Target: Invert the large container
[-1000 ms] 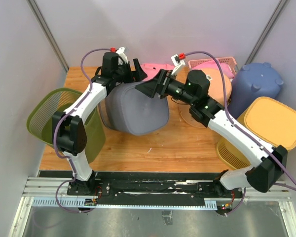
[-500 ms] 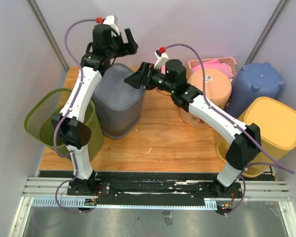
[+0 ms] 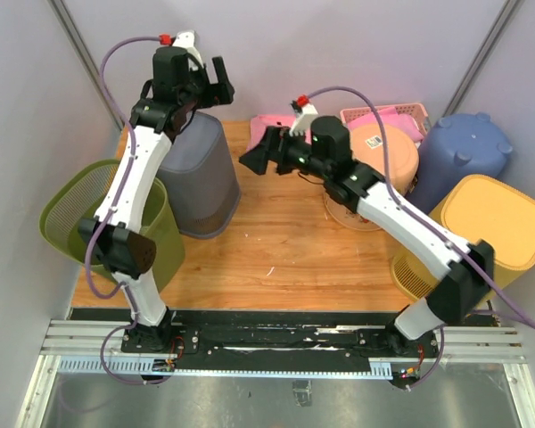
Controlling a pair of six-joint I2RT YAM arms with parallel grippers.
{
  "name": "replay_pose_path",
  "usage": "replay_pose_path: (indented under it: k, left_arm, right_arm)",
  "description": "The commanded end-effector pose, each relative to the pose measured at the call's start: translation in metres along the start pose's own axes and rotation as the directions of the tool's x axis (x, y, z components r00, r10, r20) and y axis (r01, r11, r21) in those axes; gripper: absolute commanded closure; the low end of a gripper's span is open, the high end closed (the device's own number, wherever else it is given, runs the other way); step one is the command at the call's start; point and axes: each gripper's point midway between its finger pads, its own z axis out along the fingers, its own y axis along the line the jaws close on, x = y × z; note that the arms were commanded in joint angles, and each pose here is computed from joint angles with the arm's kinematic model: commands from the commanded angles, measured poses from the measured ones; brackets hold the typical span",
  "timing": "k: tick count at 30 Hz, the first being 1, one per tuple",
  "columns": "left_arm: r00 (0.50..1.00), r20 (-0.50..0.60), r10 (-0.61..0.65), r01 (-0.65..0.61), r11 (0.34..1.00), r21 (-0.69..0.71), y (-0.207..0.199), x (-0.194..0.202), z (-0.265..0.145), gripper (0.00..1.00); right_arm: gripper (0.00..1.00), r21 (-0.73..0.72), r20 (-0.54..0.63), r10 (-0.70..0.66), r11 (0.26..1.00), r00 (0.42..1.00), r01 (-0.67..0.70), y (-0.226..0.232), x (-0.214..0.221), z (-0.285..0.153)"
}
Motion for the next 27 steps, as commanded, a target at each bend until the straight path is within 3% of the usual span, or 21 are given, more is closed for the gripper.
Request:
replay_pose_path:
  k: [1,8,13,19,24,27]
  left_arm:
    - [0.995,0.026,0.095,-0.094,0.995,-0.029,-0.010,0.000,-0.068,0.01]
    - [0.982,-0.076,0.174,-0.187,0.957,-0.220,0.006,0.077,-0.137,0.03]
    - [0.974,-0.139,0.178,-0.214,0.922,-0.322,0.028,0.118,-0.160,0.11]
    - [0.972,-0.191,0.137,-0.193,0.927,-0.322,0.027,0.145,-0.173,0.28]
    - [0.957,-0.239,0.162,-0.246,0.889,-0.386,0.038,0.158,-0.160,0.33]
    - [0.958,-0.245,0.151,-0.236,0.898,-0.371,0.031,0.159,-0.152,0.34]
  right_arm:
    - [0.07,0.171,0.046,-0.149,0.975,0.988,0.139,-0.021,0.003,-0.062]
    - [0.03,0.466,-0.004,-0.249,0.857,0.969,0.222,-0.080,0.029,-0.150]
    - [0.02,0.560,0.004,-0.287,0.795,0.958,0.235,-0.093,0.028,-0.193]
    - [0.02,0.597,0.022,-0.308,0.768,0.951,0.234,-0.094,0.018,-0.207]
    - [0.03,0.575,-0.001,-0.294,0.782,0.956,0.241,-0.093,0.022,-0.195]
    - [0.03,0.568,-0.006,-0.287,0.787,0.958,0.239,-0.092,0.024,-0.193]
